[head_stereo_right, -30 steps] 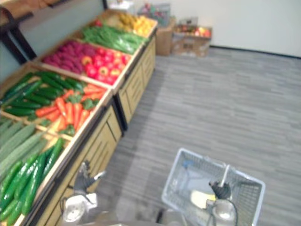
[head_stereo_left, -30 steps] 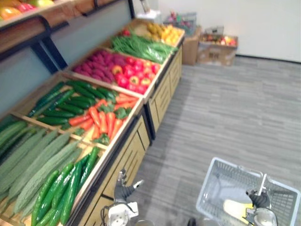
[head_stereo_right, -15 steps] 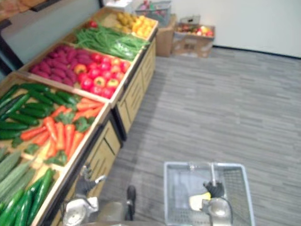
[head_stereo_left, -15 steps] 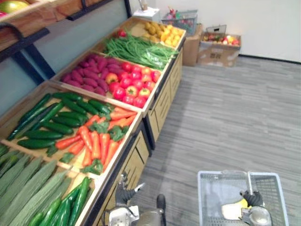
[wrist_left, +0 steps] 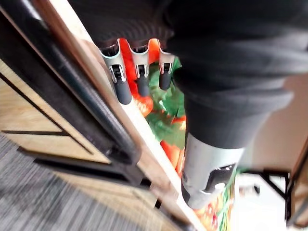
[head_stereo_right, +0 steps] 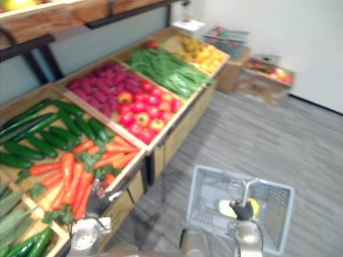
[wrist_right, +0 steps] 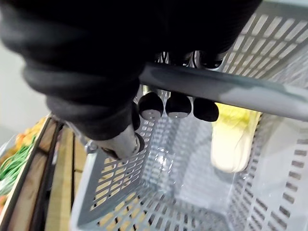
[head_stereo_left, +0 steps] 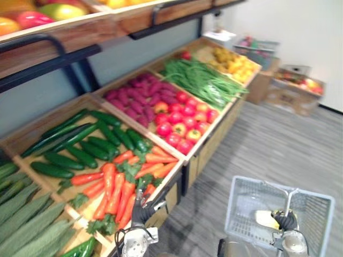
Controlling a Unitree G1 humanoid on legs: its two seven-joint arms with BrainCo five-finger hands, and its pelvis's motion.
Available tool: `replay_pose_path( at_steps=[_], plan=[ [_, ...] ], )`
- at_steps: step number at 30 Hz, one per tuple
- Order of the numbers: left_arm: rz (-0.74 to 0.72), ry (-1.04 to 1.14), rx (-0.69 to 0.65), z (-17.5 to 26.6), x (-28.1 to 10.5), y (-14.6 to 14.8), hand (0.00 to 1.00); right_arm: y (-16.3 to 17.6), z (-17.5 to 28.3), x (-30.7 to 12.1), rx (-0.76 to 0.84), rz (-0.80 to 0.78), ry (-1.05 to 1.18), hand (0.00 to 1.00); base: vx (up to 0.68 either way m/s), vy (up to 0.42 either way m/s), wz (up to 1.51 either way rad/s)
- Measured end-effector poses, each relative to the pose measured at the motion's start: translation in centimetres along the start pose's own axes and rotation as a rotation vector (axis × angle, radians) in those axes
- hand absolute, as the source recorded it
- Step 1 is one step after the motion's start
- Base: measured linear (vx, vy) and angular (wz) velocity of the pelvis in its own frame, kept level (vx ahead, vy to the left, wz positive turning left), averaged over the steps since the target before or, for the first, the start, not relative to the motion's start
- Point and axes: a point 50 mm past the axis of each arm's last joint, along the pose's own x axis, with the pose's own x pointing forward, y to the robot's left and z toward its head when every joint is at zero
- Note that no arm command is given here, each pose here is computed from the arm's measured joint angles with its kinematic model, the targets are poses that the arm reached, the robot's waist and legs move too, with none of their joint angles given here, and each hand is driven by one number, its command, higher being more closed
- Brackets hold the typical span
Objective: Pick vegetable in the basket
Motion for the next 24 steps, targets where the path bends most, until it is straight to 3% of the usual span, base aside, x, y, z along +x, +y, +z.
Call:
replay_pose_path(
  at_steps=[7,13,24],
  plan=[
    [0.001,-0.061,-0.023,1.5,0.2,-1.4,0.00,-0.6,-2.6,-1.7,0.009,-0.038,0.093,1.00,0.14,-0.529,1.72],
    [0.001,-0.005,-0.051,0.6,-0.7,-2.5,0.00,-0.3,-1.5,-1.0,0.045,-0.052,0.067,1.00,-0.04,-0.475,1.36],
    [0.048,0.128,0.046,-2.8,-1.0,0.0,0.00,1.3,-2.4,-0.1,0.109,-0.028,0.164,1.00,-0.06,0.004,0.41]
  ],
)
